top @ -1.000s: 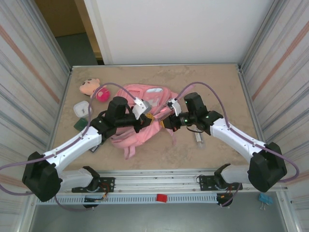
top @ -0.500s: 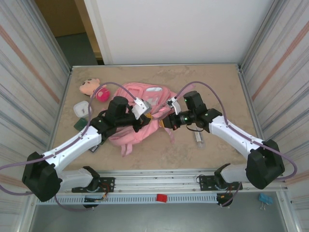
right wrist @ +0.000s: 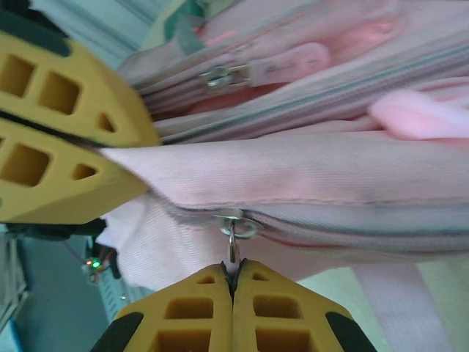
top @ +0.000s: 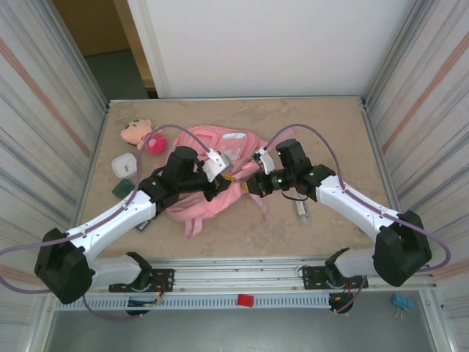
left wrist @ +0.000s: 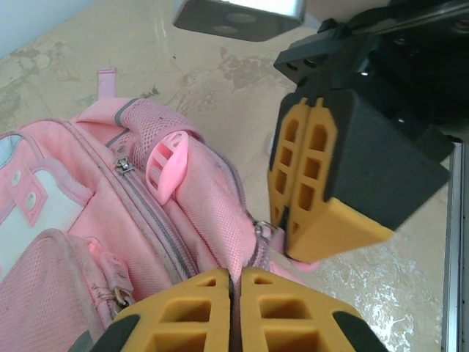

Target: Pack the student bag

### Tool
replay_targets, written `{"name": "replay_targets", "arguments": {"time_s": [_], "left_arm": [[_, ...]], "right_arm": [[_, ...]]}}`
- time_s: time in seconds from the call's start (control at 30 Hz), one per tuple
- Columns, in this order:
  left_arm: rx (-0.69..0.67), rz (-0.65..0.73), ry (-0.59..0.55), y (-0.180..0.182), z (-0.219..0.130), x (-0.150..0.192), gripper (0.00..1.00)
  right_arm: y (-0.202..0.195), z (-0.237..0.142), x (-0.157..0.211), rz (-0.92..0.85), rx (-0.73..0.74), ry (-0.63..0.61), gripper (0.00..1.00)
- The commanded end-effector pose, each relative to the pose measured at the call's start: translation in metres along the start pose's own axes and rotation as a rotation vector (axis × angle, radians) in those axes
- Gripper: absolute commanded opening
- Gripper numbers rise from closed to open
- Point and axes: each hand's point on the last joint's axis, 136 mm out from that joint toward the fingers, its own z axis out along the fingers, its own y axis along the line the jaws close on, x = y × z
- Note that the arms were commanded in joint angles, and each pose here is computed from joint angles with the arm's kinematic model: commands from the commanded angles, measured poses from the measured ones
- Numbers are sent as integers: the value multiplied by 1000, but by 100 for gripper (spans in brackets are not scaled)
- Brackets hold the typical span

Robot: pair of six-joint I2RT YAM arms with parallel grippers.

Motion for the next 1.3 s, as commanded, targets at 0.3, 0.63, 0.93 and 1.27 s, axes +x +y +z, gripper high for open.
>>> {"name": "replay_targets", "arguments": {"time_s": [0.3, 0.63, 0.93, 1.27], "left_arm": [[109, 166, -266, -35, -44, -72, 0], [-85, 76, -97, 8, -24, -30, 0], [-106, 40, -119, 18, -10, -34, 0], [-174, 77, -45, 28, -10, -14, 0]], "right_arm": [[-110, -11, -22, 180, 463, -100, 0], [23, 3, -19, -133, -53, -14, 0], [96, 6, -7, -95, -375, 107, 0], [89, -17, -9, 115, -406, 111, 0]]}}
